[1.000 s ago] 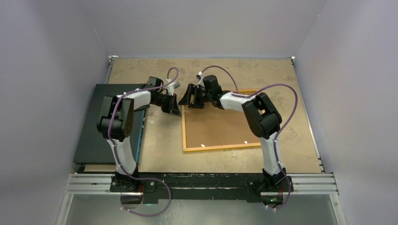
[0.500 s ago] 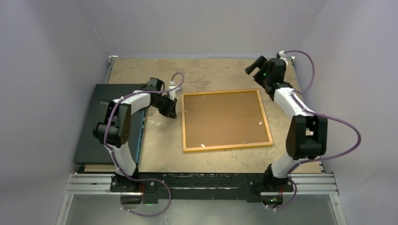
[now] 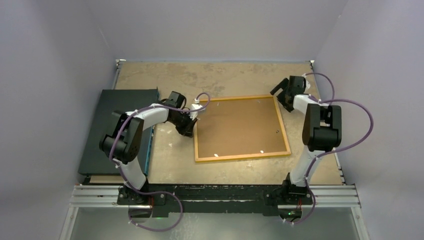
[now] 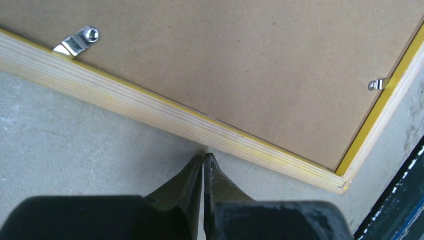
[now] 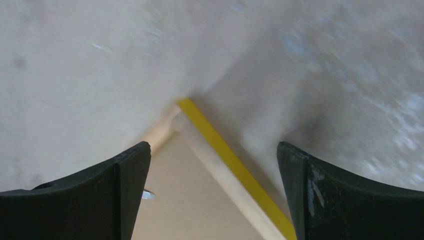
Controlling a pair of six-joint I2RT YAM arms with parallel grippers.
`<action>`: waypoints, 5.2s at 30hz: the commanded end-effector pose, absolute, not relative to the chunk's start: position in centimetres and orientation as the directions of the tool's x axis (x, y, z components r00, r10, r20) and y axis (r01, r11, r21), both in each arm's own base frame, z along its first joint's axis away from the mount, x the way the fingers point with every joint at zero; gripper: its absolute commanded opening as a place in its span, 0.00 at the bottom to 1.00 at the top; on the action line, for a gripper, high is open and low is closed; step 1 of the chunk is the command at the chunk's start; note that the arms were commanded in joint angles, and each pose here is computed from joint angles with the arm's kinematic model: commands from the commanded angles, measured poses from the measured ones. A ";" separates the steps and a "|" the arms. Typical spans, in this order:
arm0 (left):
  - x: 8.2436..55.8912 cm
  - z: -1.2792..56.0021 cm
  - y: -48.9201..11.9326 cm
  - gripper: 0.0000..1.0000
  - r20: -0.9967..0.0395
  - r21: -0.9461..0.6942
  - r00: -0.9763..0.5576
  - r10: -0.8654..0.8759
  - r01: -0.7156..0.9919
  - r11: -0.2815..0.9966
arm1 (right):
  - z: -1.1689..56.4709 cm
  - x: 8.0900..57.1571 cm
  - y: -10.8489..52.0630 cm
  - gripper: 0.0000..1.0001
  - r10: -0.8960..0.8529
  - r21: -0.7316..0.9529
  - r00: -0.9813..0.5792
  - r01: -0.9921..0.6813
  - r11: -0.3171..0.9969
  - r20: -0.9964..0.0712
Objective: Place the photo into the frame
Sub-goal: Adjust the photo frame at the center of the board, then install the photo frame at the center of the board.
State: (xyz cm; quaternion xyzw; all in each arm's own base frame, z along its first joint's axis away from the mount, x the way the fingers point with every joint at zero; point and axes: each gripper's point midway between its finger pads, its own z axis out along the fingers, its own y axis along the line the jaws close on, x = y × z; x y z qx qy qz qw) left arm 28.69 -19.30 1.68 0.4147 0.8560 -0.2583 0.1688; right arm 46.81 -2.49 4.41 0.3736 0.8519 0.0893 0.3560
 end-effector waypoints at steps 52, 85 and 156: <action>41.8 6.6 -19.7 0.47 -0.605 -0.338 -0.677 0.420 0.696 0.634 | 16.1 43.9 18.4 0.97 0.428 0.597 -0.643 -0.058 0.800 -0.636; 28.5 4.4 -20.2 0.32 -0.487 -0.568 -0.756 0.437 0.655 0.499 | 9.5 35.5 32.7 0.78 0.155 0.694 -0.827 -0.335 0.637 -0.541; 27.4 1.0 -21.1 0.05 -0.442 -0.639 -0.786 0.431 0.614 0.464 | 4.5 28.1 34.6 0.54 0.019 0.715 -0.890 -0.353 0.603 -0.455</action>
